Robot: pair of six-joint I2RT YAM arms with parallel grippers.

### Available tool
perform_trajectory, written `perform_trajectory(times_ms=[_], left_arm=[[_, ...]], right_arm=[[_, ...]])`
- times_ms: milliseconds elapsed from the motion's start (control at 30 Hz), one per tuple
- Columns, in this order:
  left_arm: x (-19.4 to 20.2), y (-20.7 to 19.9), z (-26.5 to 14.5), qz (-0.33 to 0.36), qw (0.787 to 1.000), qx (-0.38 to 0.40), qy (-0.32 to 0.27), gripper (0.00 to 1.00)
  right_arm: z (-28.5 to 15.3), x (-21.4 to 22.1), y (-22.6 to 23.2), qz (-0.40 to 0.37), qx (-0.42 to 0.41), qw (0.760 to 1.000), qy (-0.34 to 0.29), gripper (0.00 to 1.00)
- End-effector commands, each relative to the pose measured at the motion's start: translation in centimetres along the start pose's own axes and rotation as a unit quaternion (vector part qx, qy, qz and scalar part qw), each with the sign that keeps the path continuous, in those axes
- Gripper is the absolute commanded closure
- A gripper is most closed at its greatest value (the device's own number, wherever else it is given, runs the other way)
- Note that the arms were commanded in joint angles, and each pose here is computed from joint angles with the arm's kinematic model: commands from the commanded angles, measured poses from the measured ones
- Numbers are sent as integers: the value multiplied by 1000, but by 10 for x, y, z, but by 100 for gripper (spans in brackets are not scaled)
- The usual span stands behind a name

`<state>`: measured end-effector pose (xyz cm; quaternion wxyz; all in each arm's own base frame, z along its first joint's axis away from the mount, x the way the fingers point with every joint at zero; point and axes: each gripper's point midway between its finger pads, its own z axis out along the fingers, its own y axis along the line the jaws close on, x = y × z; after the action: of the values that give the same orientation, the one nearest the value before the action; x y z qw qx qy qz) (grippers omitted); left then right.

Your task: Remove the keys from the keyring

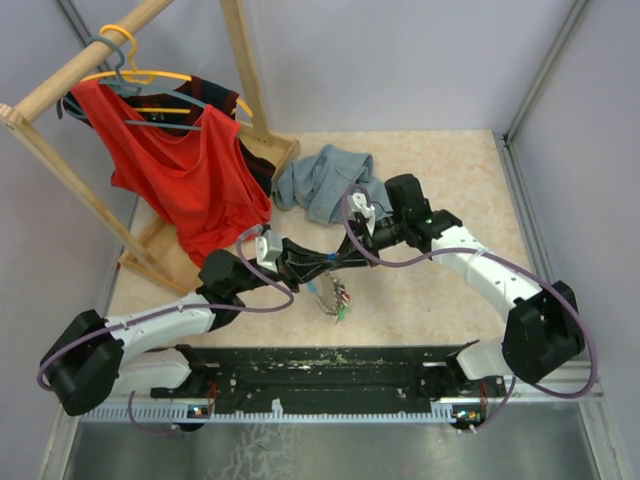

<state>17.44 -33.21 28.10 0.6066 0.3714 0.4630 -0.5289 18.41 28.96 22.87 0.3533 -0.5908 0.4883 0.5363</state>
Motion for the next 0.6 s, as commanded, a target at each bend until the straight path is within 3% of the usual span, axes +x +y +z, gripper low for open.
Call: perform_trajectory(times_ms=[0, 267, 567], left_arm=[[-34, -14, 2, 76, 996, 36, -43, 100], [-26, -14, -6, 125, 991, 37, -8, 100], [-17, -11, 8, 106, 993, 55, 19, 100]], right_arm=[[1, -20, -2, -12, -7, 1000, -3, 100], [2, -18, -4, 9, -16, 1000, 3, 100], [2, -18, 2, 7, -26, 1000, 1, 100]])
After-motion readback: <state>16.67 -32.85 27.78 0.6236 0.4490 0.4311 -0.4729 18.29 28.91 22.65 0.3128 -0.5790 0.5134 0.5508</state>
